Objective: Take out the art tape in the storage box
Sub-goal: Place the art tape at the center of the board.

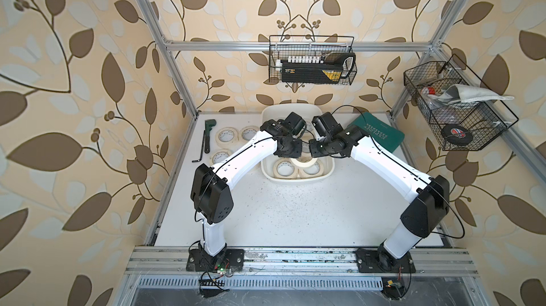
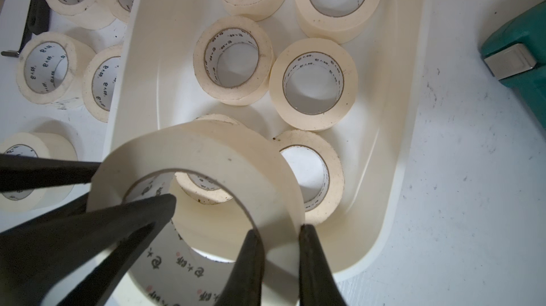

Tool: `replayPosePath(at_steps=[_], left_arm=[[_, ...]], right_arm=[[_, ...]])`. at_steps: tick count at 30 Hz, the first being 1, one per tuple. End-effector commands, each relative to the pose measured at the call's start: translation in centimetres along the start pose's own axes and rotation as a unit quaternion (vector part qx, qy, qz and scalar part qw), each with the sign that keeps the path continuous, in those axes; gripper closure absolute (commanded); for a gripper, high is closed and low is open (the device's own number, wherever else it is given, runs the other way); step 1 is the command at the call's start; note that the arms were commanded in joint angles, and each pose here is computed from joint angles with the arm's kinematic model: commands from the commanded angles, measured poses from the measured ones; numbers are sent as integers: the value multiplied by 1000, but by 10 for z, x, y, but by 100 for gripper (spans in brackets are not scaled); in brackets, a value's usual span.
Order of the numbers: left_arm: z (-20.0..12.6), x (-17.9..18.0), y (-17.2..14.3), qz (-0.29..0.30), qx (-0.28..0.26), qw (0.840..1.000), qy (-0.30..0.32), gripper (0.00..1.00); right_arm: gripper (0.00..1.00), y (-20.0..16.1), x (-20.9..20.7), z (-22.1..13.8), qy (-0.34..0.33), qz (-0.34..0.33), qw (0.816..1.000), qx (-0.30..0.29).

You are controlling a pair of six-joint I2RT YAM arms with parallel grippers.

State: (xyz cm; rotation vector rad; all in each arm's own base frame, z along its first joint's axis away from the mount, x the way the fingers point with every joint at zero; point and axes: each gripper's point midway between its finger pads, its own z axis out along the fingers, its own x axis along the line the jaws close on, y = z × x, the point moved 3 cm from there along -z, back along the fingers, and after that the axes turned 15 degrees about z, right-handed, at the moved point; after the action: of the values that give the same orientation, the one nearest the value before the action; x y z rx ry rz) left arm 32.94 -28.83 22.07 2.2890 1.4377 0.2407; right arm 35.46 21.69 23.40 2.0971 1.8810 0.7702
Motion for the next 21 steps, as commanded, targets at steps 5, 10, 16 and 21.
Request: replayPosePath(at_steps=[5, 10, 16, 21], left_arm=[[-14, -2, 9, 8, -18, 1000, 2, 73], [-17, 1, 8, 5, -19, 1000, 11, 78], [-26, 4, 4, -6, -14, 1000, 17, 83], [-36, 4, -3, -8, -7, 1000, 9, 86]], right_arm=[[92, 14, 5, -10, 6, 6, 1000, -26], [61, 13, 11, -18, 37, -2, 999, -24], [51, 13, 18, -35, 77, -11, 996, -37], [47, 18, 21, -54, 100, -13, 993, -56]])
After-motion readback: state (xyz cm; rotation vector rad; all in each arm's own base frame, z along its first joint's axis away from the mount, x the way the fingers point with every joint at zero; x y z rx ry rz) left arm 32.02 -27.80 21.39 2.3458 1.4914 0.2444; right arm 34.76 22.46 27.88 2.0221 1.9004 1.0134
